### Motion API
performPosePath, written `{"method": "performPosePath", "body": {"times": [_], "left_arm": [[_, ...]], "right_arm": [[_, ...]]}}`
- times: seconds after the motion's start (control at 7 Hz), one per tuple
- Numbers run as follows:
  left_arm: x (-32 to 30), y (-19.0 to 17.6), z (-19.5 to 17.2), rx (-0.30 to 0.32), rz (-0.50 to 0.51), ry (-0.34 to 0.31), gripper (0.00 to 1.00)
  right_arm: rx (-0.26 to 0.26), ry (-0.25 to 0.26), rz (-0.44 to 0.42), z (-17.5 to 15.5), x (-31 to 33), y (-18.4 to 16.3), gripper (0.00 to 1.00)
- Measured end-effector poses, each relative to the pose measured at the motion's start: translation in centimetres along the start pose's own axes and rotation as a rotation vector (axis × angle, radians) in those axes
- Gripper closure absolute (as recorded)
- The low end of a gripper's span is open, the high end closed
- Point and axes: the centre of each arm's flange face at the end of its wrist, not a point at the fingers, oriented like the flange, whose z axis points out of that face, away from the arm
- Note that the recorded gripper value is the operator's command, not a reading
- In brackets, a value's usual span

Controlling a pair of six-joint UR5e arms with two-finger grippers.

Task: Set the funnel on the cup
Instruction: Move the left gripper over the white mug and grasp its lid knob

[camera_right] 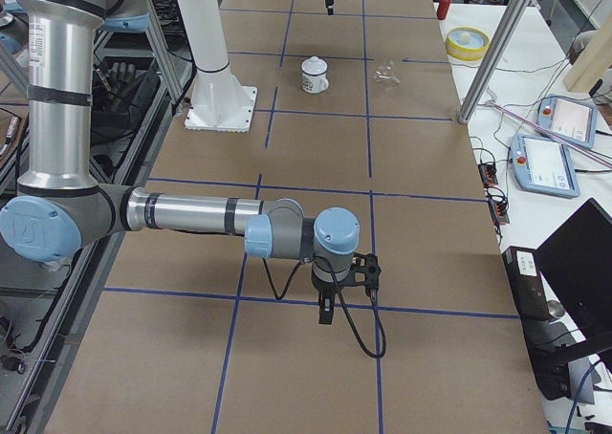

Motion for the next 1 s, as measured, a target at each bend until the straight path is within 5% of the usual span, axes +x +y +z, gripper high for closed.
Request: {"method": "performPosePath", "body": {"times": [0.43,1.0], "left_arm": [[5.1,1.8,5.5,-0.010,0.056,-0.044,0.00],[7.1,5.5,9.9,-0.021,0.092,-0.127,0.18]], "right_arm": [[0.000,0.000,0.000,0.0,0.0,0.0,0.00],[0.000,0.000,0.000,0.0,0.0,0.0,0.00]]}}
